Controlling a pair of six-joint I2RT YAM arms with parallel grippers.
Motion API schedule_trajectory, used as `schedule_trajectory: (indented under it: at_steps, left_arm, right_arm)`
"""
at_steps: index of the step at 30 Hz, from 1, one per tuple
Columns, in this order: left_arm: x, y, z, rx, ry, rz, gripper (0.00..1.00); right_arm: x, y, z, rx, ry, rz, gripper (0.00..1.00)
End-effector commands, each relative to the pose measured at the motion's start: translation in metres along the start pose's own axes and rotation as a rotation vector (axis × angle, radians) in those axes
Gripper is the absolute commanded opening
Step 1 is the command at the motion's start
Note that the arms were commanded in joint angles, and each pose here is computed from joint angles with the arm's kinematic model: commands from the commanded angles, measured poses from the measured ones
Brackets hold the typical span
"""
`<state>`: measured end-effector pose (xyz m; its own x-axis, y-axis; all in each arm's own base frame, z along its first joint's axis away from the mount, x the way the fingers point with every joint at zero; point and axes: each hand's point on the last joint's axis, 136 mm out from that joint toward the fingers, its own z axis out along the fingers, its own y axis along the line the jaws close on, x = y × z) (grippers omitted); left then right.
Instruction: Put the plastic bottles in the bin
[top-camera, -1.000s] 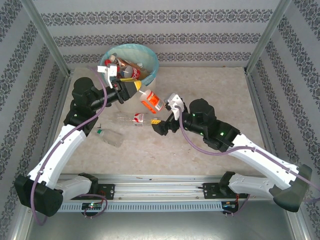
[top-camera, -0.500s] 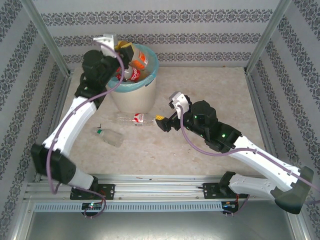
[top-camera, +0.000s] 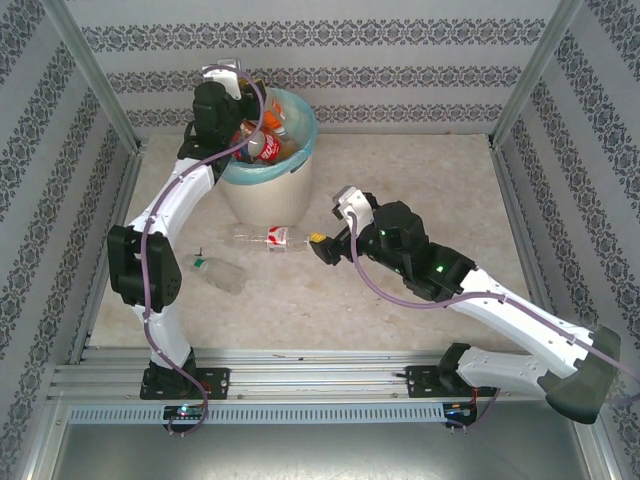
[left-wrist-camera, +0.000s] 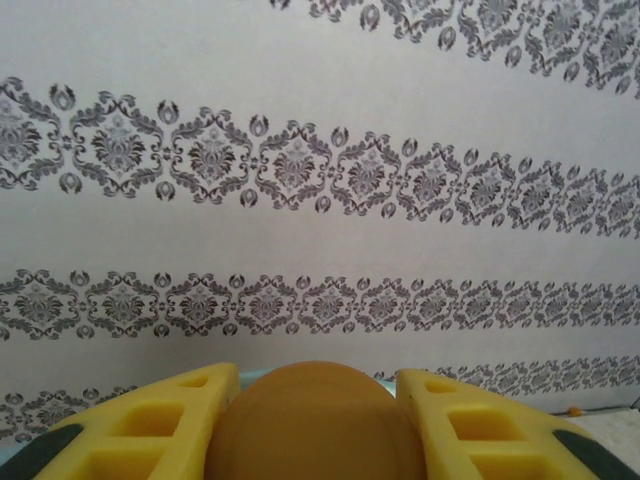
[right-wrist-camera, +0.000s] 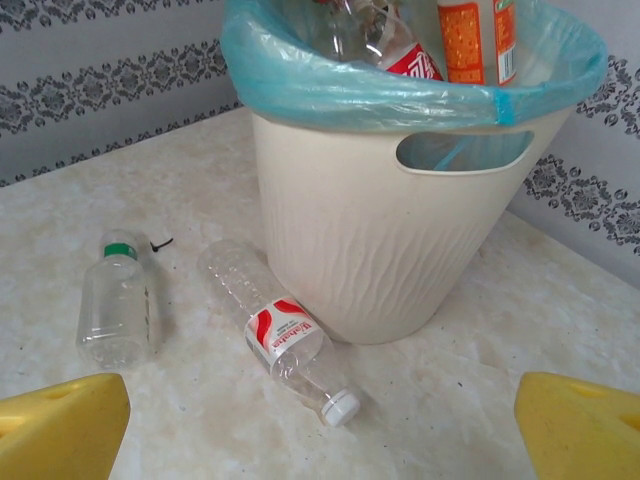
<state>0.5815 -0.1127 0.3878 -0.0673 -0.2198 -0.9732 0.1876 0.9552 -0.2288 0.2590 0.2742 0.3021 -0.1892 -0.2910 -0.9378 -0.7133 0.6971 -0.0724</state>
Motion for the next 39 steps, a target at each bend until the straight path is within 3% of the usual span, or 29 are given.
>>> schedule_trajectory:
  at_steps: [1,6,11,16,20,24,27,33,39]
  left_arm:
    - [-0.037,0.007,-0.008,-0.012,-0.069,-0.039,0.53]
    - [-0.055,0.009,-0.023,-0.031,-0.1,-0.02,0.6]
    - [-0.067,0.005,-0.035,-0.025,-0.112,0.017,0.57]
    - [-0.051,0.0,-0.031,0.008,-0.041,0.018,0.48]
    - [-0.027,-0.002,-0.025,0.034,0.066,0.007,0.47]
    - [-0.036,-0.01,-0.04,0.055,0.056,0.005,0.47]
    - [-0.051,-0.026,-0.062,0.091,0.042,0.017,0.48]
    - [-0.062,-0.038,-0.131,0.099,0.008,0.043,0.51]
    - [-0.018,0.002,-0.213,-0.072,-0.01,-0.023,0.59]
  right_arm:
    - [0.006,-0.002,0.005,0.009,0.025,-0.008,0.98]
    - [0.006,0.001,0.009,-0.007,0.035,0.0,0.98]
    - [0.007,0.003,0.011,-0.015,0.038,0.012,0.98]
    - [0.006,0.004,0.013,-0.021,0.039,0.025,0.98]
    - [0.005,0.004,0.017,-0.022,0.046,0.035,0.98]
    - [0.02,0.004,0.033,-0.014,0.142,0.014,0.98]
    - [0.032,0.007,0.05,-0.026,0.238,-0.002,0.98]
    - [0.042,0.07,0.092,-0.293,0.275,-0.034,0.98]
    - [0.065,0.14,0.149,-0.408,0.335,-0.145,0.98]
